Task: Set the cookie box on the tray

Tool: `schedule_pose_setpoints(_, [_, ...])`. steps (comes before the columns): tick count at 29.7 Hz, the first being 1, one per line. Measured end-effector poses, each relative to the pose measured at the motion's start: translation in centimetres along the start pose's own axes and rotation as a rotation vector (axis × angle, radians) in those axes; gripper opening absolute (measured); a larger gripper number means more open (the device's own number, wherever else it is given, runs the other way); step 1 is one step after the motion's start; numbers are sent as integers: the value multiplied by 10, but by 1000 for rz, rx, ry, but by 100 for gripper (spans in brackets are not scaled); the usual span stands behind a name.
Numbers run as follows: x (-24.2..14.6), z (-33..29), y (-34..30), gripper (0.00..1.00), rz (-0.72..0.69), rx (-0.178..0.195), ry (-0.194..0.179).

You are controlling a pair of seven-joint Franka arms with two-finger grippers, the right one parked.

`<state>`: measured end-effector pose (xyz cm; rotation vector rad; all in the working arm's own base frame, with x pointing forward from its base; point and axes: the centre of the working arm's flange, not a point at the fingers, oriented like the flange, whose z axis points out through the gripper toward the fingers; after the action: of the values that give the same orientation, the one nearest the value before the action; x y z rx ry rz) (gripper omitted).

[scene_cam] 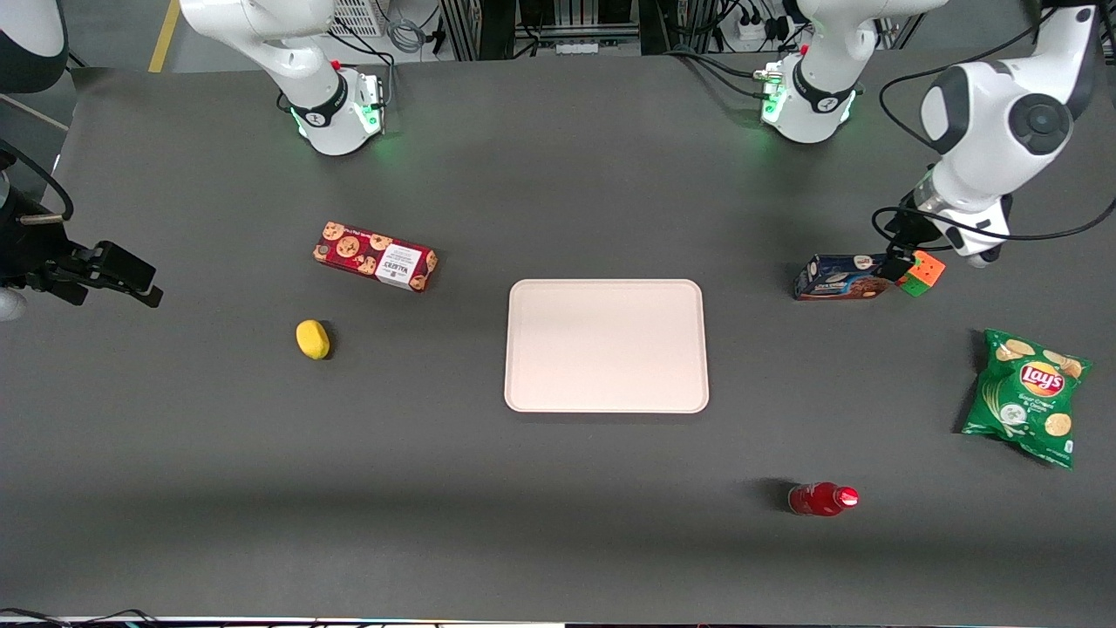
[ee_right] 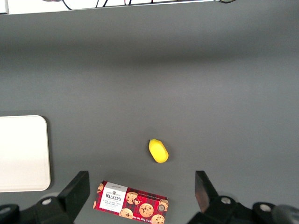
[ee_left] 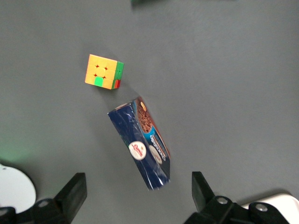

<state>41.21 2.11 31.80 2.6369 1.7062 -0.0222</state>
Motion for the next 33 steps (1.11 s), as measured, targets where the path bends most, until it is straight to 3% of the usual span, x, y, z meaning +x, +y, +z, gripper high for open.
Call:
schedule_pose_setpoints(9, [-5, 21, -9, 100, -27, -61, 32])
schedule_pose_setpoints(24, [-6, 71, -4, 100, -22, -126, 66])
schedule_pose_setpoints(27, [-10, 84, -2, 88, -13, -123, 64])
schedule_pose_setpoints(33, [-15, 89, 1, 51, -11, -121, 60])
